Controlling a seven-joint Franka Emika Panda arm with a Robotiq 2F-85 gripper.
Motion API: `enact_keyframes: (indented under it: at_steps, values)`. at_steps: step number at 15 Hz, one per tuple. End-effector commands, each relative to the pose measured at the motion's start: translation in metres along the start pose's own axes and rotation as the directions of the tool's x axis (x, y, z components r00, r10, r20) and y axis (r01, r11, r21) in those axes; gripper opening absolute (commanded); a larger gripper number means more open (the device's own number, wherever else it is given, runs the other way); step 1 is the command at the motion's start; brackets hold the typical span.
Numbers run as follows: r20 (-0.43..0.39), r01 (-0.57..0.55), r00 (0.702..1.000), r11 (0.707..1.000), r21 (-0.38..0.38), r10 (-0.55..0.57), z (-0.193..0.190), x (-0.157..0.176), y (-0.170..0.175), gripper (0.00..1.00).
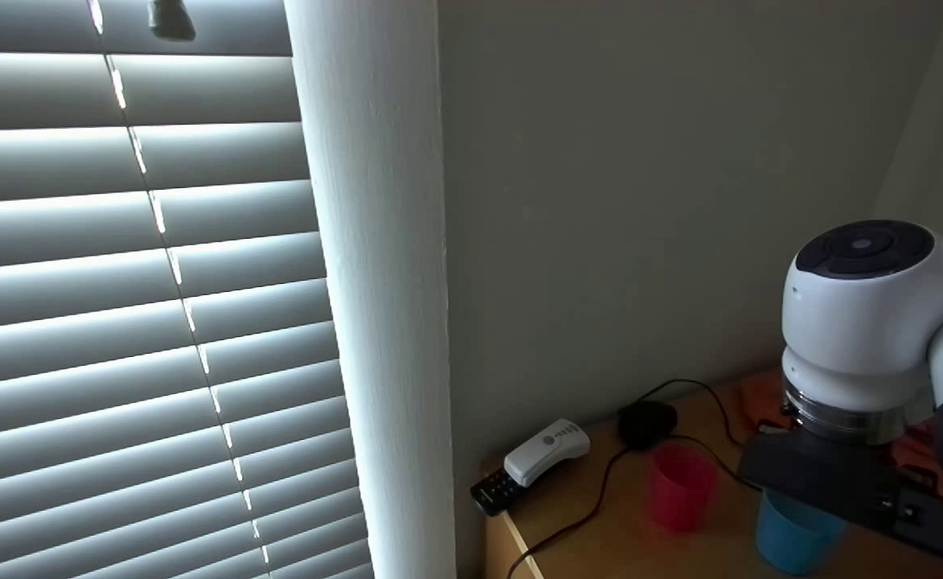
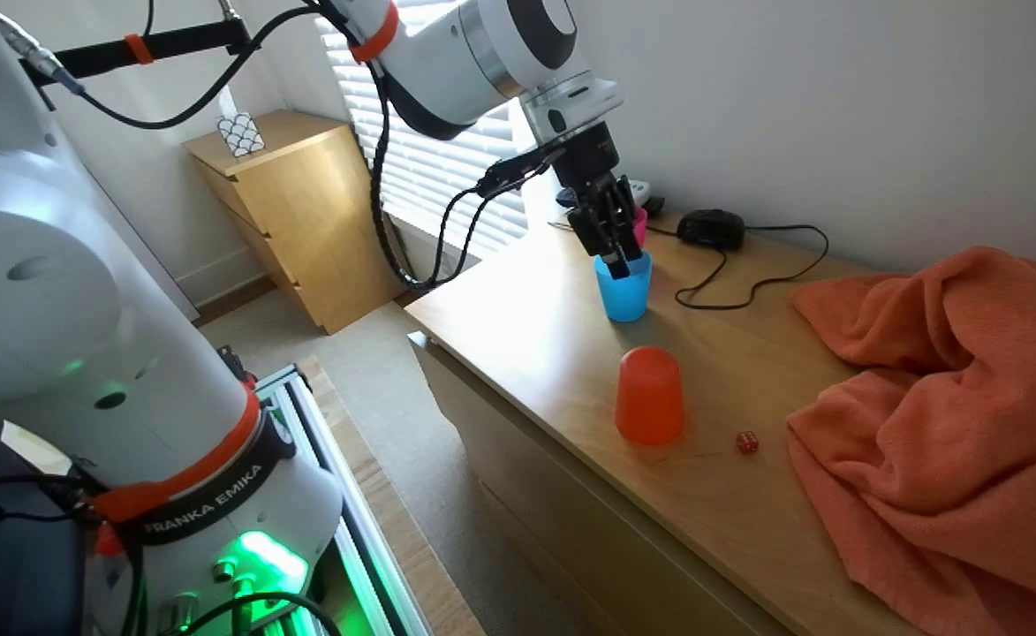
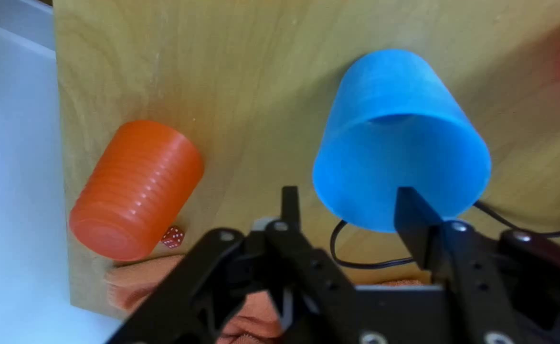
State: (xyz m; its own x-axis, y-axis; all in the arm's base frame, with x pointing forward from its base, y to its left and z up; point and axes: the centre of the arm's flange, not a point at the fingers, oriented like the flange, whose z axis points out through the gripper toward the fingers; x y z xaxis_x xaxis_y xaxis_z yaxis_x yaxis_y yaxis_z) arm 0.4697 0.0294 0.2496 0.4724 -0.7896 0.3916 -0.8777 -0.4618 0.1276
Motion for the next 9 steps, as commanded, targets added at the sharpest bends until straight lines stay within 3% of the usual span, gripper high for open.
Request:
enact_keyframes:
  at_steps: [1, 3, 4, 6, 9]
  values:
    - [0.042, -0.082, 0.996, 0.996, 0.023, 0.081, -0.008, 0.025, 0.026, 0.88]
    - [0.110, -0.194, 0.976, 0.981, 0.029, 0.190, -0.009, 0.045, 0.039, 0.99]
    - [0.053, -0.124, 0.991, 0.992, 0.002, 0.124, -0.003, 0.031, 0.015, 0.85]
    - [0.081, -0.175, 0.982, 0.984, 0.013, 0.174, -0.004, 0.047, 0.024, 0.99]
    - [0.087, -0.187, 0.979, 0.982, 0.014, 0.185, -0.005, 0.048, 0.029, 1.00]
